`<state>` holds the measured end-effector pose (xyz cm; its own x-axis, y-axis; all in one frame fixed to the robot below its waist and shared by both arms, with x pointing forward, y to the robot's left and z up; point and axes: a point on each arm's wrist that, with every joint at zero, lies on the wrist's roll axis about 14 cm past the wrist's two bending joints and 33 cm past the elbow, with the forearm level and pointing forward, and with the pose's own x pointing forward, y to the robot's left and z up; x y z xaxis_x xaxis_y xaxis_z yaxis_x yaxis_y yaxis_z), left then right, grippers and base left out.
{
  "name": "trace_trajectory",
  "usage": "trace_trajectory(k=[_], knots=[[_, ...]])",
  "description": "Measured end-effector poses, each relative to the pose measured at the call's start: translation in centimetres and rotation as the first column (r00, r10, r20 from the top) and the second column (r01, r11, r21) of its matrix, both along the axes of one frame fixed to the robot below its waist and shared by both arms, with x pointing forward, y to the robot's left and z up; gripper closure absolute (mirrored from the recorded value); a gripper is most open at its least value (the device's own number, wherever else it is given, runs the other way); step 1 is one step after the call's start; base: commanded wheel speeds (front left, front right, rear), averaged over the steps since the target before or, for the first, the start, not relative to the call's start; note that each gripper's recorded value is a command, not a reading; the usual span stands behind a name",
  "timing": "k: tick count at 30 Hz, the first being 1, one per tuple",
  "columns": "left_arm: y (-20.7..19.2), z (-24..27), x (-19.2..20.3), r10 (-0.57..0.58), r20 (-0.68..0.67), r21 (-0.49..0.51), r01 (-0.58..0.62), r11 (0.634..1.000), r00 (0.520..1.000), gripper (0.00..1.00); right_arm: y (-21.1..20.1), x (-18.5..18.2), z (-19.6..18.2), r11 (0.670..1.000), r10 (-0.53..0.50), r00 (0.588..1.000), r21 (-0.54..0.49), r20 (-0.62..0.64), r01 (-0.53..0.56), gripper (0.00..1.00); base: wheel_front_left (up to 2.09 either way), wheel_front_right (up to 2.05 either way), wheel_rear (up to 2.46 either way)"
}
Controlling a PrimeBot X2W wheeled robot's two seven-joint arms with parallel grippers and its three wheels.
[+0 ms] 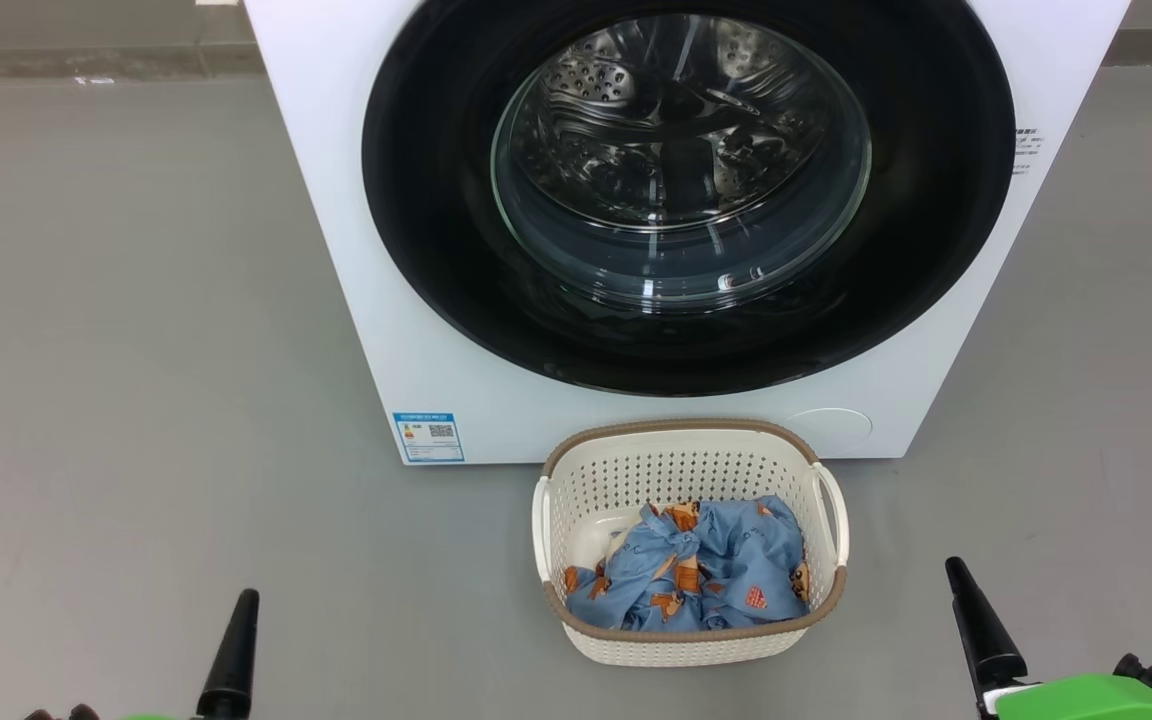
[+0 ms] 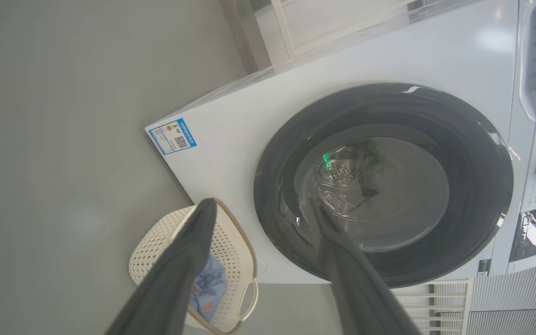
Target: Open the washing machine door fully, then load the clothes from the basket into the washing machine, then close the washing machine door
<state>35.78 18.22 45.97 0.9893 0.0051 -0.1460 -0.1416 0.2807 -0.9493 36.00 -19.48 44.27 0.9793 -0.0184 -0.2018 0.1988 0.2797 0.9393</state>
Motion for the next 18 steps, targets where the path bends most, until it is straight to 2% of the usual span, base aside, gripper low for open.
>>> trace_trajectory(k=[9,18], knots=[[-0.08,0.12,-0.08,-0.024,0.004,0.137,0.023,0.99,1.0,0.0,0.19,0.57,0.42,0.991,0.034,0.999,-0.133,0.01,-0.032,0.0,0.0,0.0,0.0],[0.04,0.4,-0.1,-0.038,0.013,0.264,0.033,0.964,0.999,0.0,0.49,0.55,0.12,0.958,0.08,0.997,-0.277,-0.006,-0.078,0.0,0.0,0.0,0.0]])
